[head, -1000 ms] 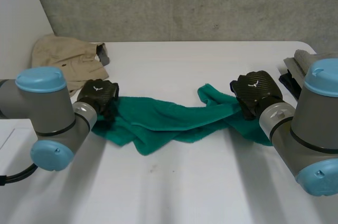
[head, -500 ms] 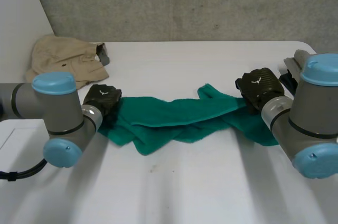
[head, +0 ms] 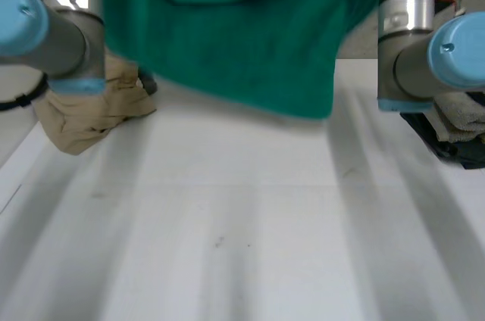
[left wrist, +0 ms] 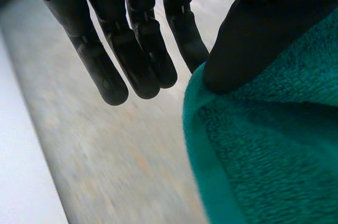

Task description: Fold the laundry.

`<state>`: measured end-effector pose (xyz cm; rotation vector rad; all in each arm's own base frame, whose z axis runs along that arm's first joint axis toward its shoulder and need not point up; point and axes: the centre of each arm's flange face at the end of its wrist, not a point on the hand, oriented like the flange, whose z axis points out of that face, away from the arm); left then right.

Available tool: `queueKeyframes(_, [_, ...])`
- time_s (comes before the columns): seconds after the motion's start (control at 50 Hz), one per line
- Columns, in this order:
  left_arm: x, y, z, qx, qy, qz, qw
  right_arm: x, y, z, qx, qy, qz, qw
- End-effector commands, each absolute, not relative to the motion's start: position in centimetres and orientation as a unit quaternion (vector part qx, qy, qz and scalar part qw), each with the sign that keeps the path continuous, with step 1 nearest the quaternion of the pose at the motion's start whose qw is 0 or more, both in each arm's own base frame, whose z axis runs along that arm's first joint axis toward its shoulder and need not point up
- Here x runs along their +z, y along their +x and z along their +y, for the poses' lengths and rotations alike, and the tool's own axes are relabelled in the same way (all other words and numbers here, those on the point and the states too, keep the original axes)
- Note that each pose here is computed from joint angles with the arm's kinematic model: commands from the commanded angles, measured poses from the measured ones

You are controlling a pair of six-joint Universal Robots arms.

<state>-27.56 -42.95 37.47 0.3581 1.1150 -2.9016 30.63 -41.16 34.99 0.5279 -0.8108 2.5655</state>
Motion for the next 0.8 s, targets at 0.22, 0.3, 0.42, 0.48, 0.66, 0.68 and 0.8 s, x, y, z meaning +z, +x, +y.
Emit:
queueKeyframes(0.22, [28.3,-24.5,-39.4,-0.845,0.116,0.519,-0.050,29.0,29.1,-36.5,0.866,0.264,-0.404,0.134])
queueKeyframes(0.3, [22.8,-23.9,-37.8,-0.797,0.136,0.586,-0.058,22.7,28.4,-34.3,0.792,0.328,-0.501,0.117])
queueKeyframes(0.42, [17.0,-23.8,-35.0,-0.732,0.178,0.653,-0.076,16.2,27.4,-30.1,0.685,0.397,-0.604,0.091])
queueKeyframes(0.48, [14.3,-23.6,-34.0,-0.697,0.199,0.686,-0.065,14.1,26.7,-28.5,0.636,0.420,-0.643,0.080])
queueKeyframes(0.66, [13.3,-22.3,-33.1,-0.658,0.256,0.708,-0.004,13.4,25.7,-27.8,0.608,0.419,-0.669,0.081])
queueKeyframes(0.68, [13.4,-22.2,-33.0,-0.656,0.258,0.709,-0.002,13.3,25.7,-27.8,0.608,0.418,-0.670,0.080])
queueKeyframes(0.8, [15.1,-23.1,-30.6,-0.655,0.293,0.696,-0.030,13.1,25.6,-27.5,0.603,0.419,-0.674,0.081])
